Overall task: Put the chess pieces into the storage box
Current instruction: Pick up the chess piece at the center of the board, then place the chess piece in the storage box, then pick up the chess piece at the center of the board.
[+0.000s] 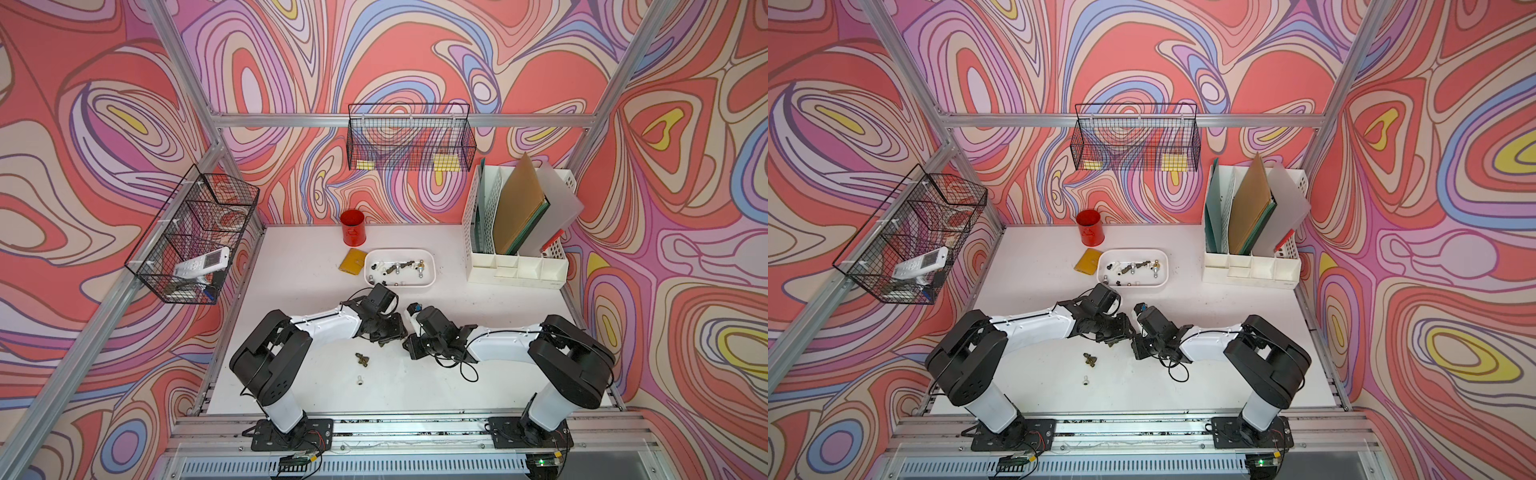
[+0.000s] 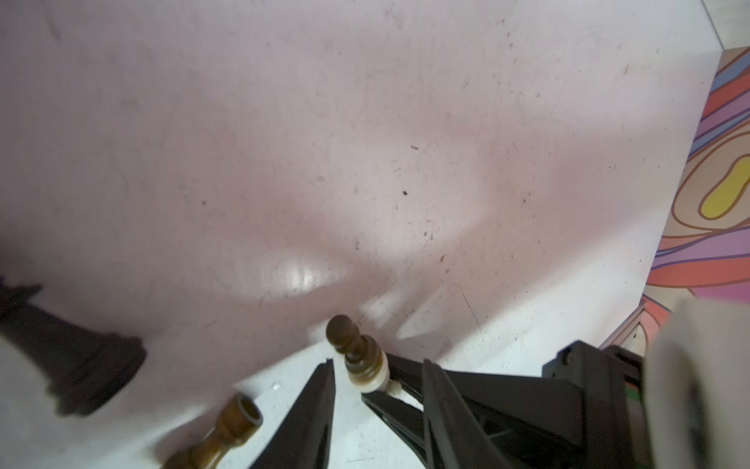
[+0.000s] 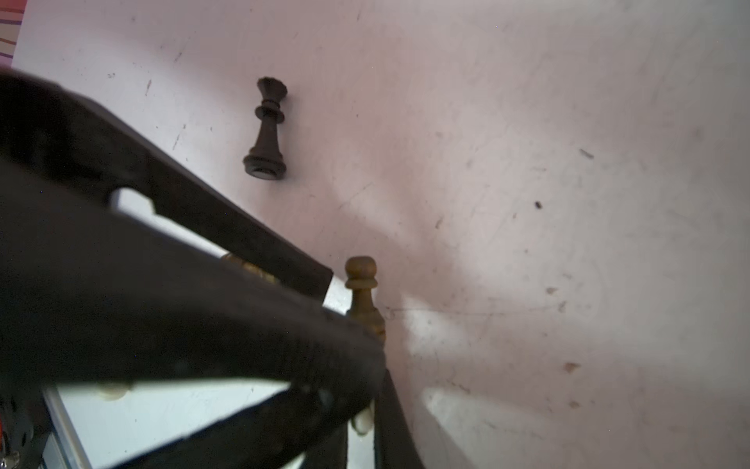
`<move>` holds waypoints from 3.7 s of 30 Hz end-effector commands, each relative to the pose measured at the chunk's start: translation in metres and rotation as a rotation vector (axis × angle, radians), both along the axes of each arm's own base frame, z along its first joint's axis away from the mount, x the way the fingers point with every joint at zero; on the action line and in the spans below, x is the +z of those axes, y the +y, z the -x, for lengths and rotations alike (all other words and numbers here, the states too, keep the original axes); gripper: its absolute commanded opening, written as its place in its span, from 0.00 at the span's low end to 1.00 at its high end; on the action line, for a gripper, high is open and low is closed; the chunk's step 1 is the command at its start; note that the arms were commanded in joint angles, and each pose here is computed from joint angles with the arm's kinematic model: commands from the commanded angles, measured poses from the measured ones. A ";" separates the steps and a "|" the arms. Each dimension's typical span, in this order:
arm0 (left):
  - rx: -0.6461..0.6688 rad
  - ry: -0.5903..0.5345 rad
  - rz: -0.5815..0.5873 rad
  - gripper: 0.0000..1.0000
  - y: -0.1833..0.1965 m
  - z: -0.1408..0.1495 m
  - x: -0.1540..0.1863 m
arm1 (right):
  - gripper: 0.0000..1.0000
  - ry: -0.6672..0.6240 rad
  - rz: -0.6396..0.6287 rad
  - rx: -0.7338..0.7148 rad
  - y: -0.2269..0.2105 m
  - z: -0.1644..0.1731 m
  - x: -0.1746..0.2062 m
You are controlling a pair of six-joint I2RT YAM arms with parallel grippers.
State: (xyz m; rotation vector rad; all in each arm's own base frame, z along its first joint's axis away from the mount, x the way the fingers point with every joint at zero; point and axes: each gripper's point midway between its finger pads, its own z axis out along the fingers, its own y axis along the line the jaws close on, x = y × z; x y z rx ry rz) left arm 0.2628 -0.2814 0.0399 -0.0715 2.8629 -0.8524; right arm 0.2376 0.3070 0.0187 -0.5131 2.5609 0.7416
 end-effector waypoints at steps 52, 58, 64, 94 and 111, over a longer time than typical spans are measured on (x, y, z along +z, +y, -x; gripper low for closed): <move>0.026 -0.354 -0.191 0.04 0.020 -0.072 0.084 | 0.26 0.106 0.129 -0.065 -0.027 0.016 -0.026; 0.039 -0.513 -0.252 0.05 0.020 -0.134 0.108 | 0.29 0.065 0.119 -0.090 -0.026 0.007 -0.007; 0.118 -0.601 -0.383 0.08 0.034 -0.204 0.101 | 0.30 0.016 0.102 -0.112 -0.027 0.000 0.011; 0.221 -0.654 -0.293 0.40 0.052 -0.252 0.128 | 0.36 0.010 0.158 -0.102 -0.027 -0.006 0.033; 0.180 -0.665 -0.224 0.41 0.083 -0.163 0.186 | 0.36 0.053 0.234 -0.041 -0.002 0.000 0.008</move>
